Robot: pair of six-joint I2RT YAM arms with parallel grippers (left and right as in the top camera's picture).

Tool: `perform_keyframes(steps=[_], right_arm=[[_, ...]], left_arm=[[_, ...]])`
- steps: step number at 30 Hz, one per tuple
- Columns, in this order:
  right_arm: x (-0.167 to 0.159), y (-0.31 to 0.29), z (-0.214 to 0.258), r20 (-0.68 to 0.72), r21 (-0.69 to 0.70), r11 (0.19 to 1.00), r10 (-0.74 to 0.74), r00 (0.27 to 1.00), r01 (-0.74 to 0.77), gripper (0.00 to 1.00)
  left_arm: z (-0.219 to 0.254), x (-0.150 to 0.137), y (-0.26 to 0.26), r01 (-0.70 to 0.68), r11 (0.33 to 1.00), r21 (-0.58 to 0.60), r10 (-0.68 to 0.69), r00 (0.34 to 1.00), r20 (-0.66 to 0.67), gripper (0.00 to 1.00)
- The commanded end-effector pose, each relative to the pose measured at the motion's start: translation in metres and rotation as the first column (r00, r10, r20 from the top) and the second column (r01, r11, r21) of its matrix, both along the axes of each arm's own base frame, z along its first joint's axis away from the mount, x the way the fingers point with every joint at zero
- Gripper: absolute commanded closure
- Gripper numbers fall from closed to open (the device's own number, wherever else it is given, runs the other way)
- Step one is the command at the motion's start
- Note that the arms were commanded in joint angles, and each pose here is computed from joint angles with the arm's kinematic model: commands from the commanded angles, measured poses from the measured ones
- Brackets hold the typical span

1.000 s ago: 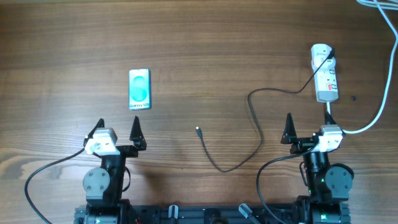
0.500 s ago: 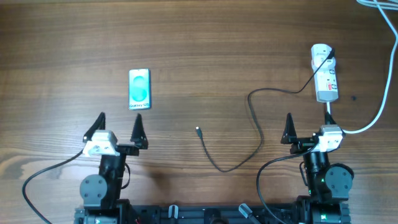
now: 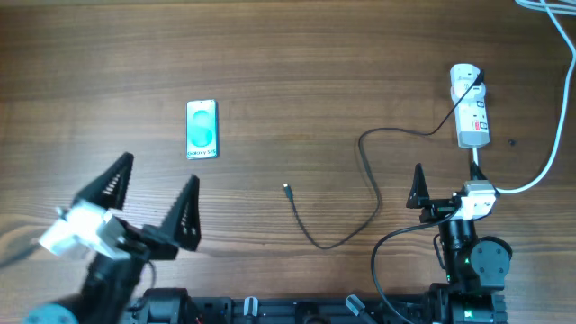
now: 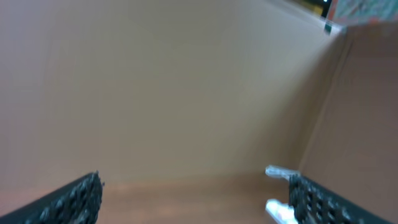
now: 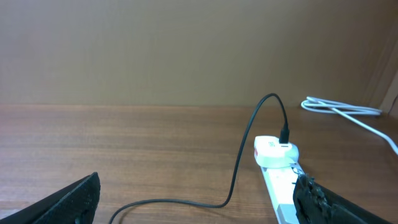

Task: Plug charger to phone and switch on socket
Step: 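Move the left gripper forward over the Galaxy S25 phone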

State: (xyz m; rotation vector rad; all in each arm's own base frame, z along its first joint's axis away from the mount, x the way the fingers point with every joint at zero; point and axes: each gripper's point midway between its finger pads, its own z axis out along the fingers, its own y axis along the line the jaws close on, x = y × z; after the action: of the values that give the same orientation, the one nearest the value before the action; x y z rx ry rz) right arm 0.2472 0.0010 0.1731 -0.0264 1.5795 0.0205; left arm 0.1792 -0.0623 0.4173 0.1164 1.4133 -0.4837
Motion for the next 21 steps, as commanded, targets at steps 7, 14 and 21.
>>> perform_keyframes(steps=[7, 14, 21], right_arm=[[0.000, -0.001, 0.002, 0.008, 0.010, 1.000, -0.008, 1.000, 0.008, 0.00], [0.000, -0.001, 0.002, 0.008, 0.010, 1.000, -0.009, 1.000, 0.009, 0.00], [0.000, -0.001, 0.002, 0.008, 0.010, 1.000, -0.009, 1.000, 0.009, 0.00]], left_arm=[[0.017, 0.110, -0.001, 0.071, 0.984, 0.166, 0.040, 0.810, -0.585, 0.00], [-0.105, 0.200, 0.011, 0.106, 0.973, 0.205, 0.131, 0.476, -0.869, 0.00], [-0.225, 0.248, 0.012, 0.158, 0.971, 0.182, 0.149, 0.200, -0.968, 0.00]])
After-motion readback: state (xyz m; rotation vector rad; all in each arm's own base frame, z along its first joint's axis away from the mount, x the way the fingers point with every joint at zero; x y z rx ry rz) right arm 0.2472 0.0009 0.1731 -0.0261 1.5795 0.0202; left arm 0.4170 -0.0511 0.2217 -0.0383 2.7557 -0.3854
